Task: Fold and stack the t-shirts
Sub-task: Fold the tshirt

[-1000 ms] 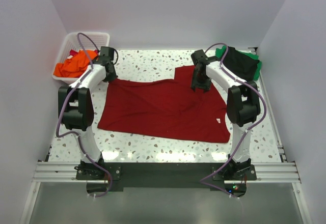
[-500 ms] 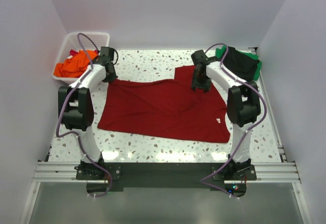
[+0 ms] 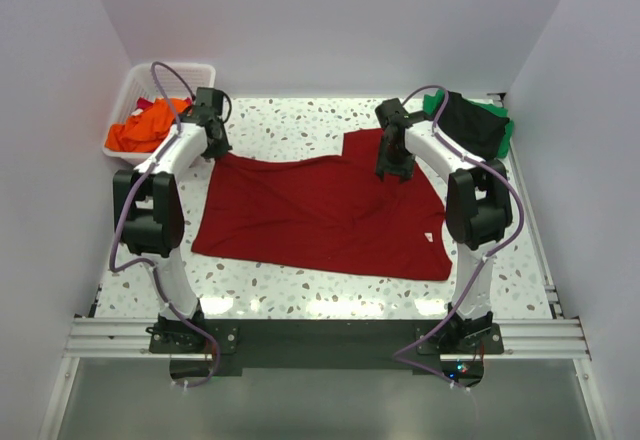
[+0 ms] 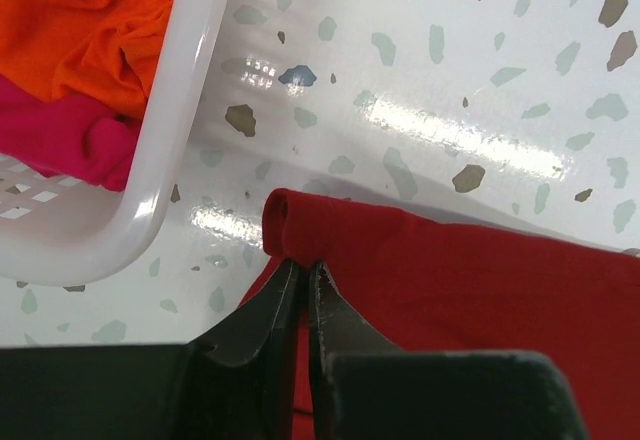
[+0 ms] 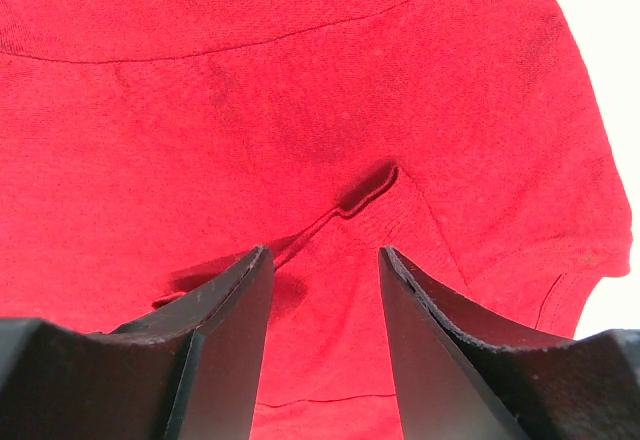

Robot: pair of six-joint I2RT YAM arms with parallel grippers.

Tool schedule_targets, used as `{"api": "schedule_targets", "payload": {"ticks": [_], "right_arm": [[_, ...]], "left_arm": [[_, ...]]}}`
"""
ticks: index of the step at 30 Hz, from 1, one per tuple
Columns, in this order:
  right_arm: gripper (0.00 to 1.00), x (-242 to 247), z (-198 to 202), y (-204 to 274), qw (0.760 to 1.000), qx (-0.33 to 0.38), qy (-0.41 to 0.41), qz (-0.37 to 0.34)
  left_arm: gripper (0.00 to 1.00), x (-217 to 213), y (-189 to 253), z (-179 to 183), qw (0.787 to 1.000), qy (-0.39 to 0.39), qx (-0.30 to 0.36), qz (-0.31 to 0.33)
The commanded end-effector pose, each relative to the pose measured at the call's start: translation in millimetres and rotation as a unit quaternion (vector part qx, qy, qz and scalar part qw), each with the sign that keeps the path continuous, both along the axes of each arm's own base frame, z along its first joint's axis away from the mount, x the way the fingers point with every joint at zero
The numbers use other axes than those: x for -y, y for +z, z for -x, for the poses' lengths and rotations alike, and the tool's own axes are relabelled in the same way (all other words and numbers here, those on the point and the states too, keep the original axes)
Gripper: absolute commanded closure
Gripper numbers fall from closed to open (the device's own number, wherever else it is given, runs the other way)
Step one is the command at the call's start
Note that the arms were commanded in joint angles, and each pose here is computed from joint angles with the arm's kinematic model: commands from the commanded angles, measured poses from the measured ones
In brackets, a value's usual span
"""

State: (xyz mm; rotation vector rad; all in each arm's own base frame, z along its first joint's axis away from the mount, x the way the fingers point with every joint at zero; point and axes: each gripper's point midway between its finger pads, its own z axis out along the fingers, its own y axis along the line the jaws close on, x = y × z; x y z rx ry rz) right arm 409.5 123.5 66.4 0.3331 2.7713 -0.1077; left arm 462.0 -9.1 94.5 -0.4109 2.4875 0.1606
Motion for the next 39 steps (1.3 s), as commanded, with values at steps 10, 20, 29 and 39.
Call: {"api": "schedule_targets", "payload": {"ticks": [10, 20, 29, 39], "right_arm": [[0.5, 2, -2, 24, 1.0, 0.029, 0.002, -0.003], [0.5, 2, -2, 23, 1.0, 0.028, 0.001, -0.003], [0.5, 1, -2, 20, 1.0, 0.024, 0.006, -0.004], [0.44, 20, 9, -12, 0.999, -0.005, -0.01, 0.044]], "left_arm": [[0.76, 7, 25, -11, 1.0, -0.008, 0.009, 0.012], [1.0, 5, 12, -5, 1.0, -0.006, -0.009, 0.007], [0.73, 4, -28, 15, 0.997, 0.006, -0.072, 0.005], [0.72, 14, -28, 30, 0.999, 0.002, -0.049, 0.022]]}}
